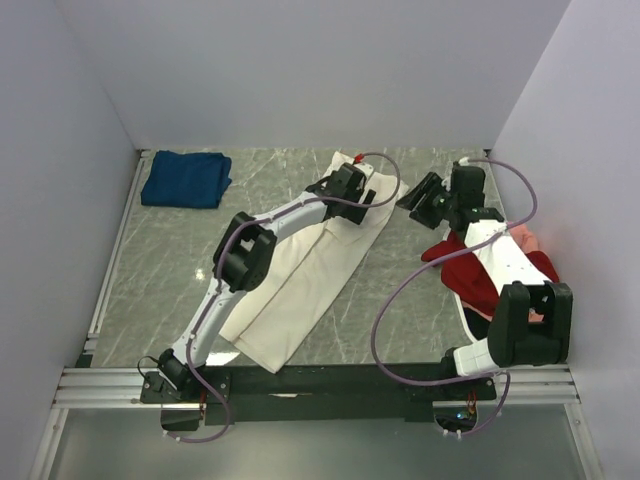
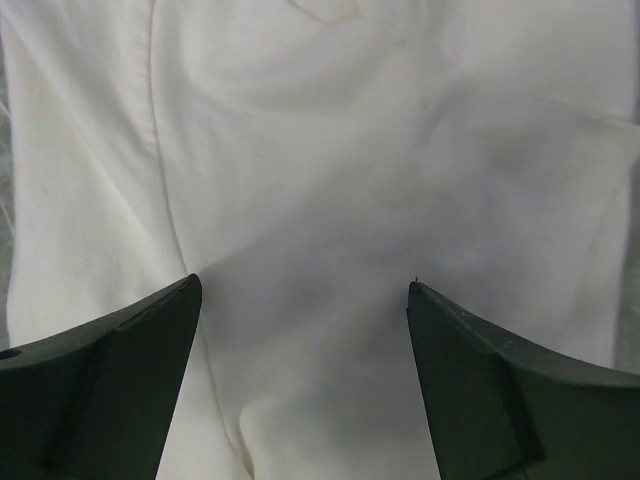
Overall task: Fold and stack the t-shirts
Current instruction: Fold the tshirt
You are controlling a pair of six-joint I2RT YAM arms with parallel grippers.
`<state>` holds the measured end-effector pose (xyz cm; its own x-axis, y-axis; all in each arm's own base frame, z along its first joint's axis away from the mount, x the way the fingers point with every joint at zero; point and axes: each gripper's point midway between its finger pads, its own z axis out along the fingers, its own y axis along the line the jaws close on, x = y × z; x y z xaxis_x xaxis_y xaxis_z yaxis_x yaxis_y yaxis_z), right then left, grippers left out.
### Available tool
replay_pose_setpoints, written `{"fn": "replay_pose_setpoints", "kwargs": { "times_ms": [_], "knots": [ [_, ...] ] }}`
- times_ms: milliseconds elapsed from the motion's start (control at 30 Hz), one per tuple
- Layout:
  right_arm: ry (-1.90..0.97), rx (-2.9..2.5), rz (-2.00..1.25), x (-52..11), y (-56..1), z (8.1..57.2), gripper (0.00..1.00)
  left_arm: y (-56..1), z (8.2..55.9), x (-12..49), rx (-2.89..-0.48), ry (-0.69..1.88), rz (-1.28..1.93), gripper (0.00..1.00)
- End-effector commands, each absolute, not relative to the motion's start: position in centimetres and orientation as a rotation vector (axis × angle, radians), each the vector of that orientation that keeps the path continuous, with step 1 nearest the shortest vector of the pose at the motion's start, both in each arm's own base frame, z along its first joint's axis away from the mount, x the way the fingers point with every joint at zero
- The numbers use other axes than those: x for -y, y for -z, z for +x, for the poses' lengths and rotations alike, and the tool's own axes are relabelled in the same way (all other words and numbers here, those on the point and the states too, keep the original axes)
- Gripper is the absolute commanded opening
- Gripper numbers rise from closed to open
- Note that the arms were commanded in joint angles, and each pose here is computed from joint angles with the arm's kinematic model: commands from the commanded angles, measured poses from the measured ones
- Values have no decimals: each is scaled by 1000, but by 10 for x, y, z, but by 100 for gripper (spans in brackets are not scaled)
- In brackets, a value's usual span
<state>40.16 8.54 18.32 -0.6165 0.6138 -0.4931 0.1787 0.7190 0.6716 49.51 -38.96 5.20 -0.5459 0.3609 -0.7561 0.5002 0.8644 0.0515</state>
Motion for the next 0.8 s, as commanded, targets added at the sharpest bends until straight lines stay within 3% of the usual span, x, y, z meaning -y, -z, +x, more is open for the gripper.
{"fn": "replay_pose_setpoints", "kwargs": {
  "times_ms": [0, 233, 533, 767],
  "knots": [
    [-807, -2141, 535, -96, -190, 396, 61, -42, 504, 379, -2234, 92, 679, 89],
    [-817, -2213, 454, -124, -173, 388, 61, -18, 528, 336, -2346, 13, 483, 84],
    [-760, -2374, 274, -195, -133, 375, 61, 3, 579, 181, -2483, -49, -221, 80],
    [-729, -2502, 109, -247, -90, 332, 61, -23, 593, 182, -2408, 143, -266, 90]
  ]
}}
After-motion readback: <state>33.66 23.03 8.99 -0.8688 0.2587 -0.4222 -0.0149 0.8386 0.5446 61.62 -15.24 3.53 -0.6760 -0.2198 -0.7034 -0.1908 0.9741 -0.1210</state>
